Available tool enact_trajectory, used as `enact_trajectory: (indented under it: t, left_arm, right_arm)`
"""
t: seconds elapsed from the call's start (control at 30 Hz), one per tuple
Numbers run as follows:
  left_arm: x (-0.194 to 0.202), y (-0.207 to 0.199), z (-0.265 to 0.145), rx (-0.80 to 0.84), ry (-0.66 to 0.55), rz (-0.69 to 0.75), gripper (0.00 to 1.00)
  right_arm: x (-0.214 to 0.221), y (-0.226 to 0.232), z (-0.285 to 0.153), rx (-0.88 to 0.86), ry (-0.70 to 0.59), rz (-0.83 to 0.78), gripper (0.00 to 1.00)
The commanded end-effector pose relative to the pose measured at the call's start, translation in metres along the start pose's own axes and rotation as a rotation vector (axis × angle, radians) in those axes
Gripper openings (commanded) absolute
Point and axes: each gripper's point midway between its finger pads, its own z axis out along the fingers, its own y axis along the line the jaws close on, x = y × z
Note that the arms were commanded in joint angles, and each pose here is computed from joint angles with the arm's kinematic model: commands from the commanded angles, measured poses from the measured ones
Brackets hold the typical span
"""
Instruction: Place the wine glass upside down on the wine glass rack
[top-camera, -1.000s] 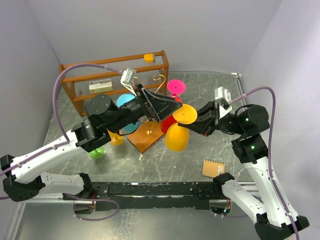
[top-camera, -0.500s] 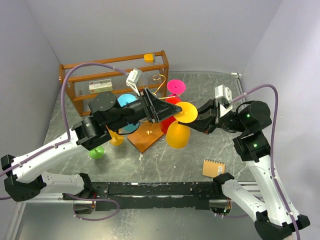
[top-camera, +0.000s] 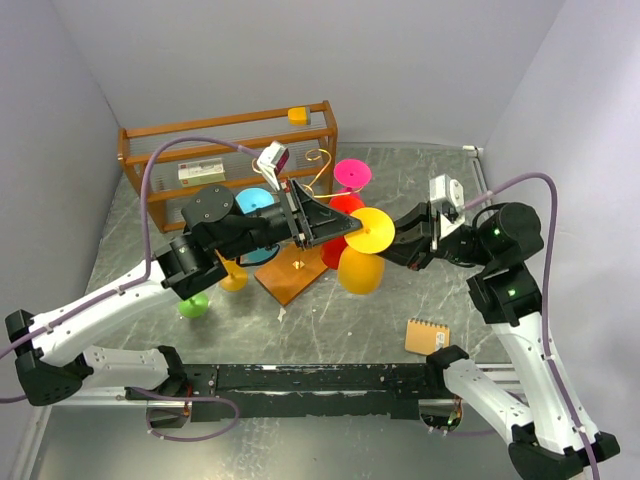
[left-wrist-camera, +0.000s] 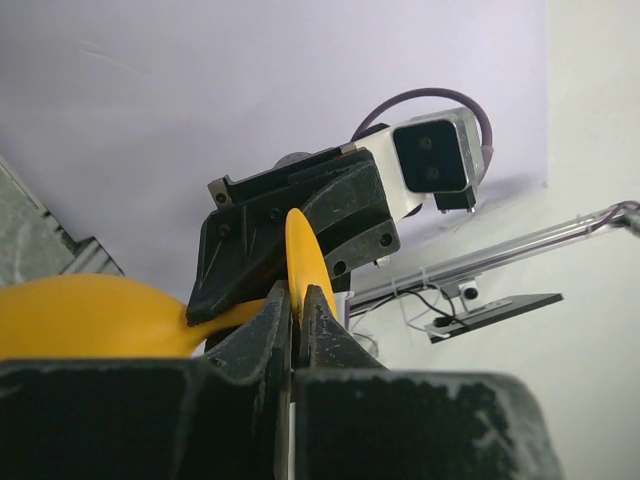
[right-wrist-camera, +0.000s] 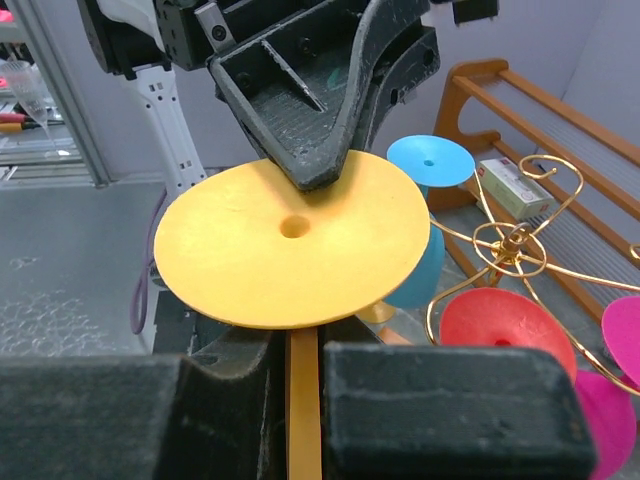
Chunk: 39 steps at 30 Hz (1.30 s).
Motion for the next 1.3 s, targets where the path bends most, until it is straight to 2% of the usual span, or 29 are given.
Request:
enact_trajectory:
  t: [0.0,0.03,0.07,0.2,0.27,0.4,0.67,0.83,1.1,1.27]
  left_arm:
    - [0.008,-0.008,0.004,0.043,0.055,-0.048,0.07]
    - [0.006,-0.008,0.004,0.04,0.046,-0.054,0.07]
    - [0.004,-0.008,0.003,0.035,0.035,-0.059,0.07]
    - [-0.006,-0.008,-0.001,-0.001,-0.015,-0.062,0.07]
    - [-0.012,-0.01,-0.003,-0.016,-0.031,-0.064,0.07]
    - [-0.025,-0.015,-0.005,-0.041,-0.046,-0.107,0.07]
    - [-0.06,-0.018,-0.017,-0.203,-0.15,-0.17,0.07]
    - [-0.082,-0.031,-0.028,-0.216,-0.214,-0.153,0.07]
    - [-0.101,-0.045,-0.031,-0.189,-0.251,-0.138,0.07]
    - [-0.116,-0.061,-0.044,-0.162,-0.329,-0.087,0.07]
  right_arm:
    - [0.001,0.007,0.0,-0.021,-0.003,0.034,0.0]
    - [0.0,0.008,0.0,-0.021,-0.004,0.037,0.0]
    - [0.0,0.009,-0.001,-0.021,-0.004,0.041,0.05]
    - [0.0,0.011,-0.003,-0.012,0.0,0.051,0.34]
    - [0.0,0.01,-0.004,0.006,0.002,0.051,0.44]
    - [-0.008,0.008,-0.005,0.04,-0.01,0.044,0.54]
    - [-0.038,0.005,-0.009,0.12,-0.075,0.019,0.65]
    - [-0.046,0.005,-0.009,0.13,-0.104,0.024,0.68]
    - [-0.054,0.003,-0.01,0.149,-0.126,0.019,0.7]
    - [-0.055,-0.001,-0.01,0.164,-0.13,0.022,0.7]
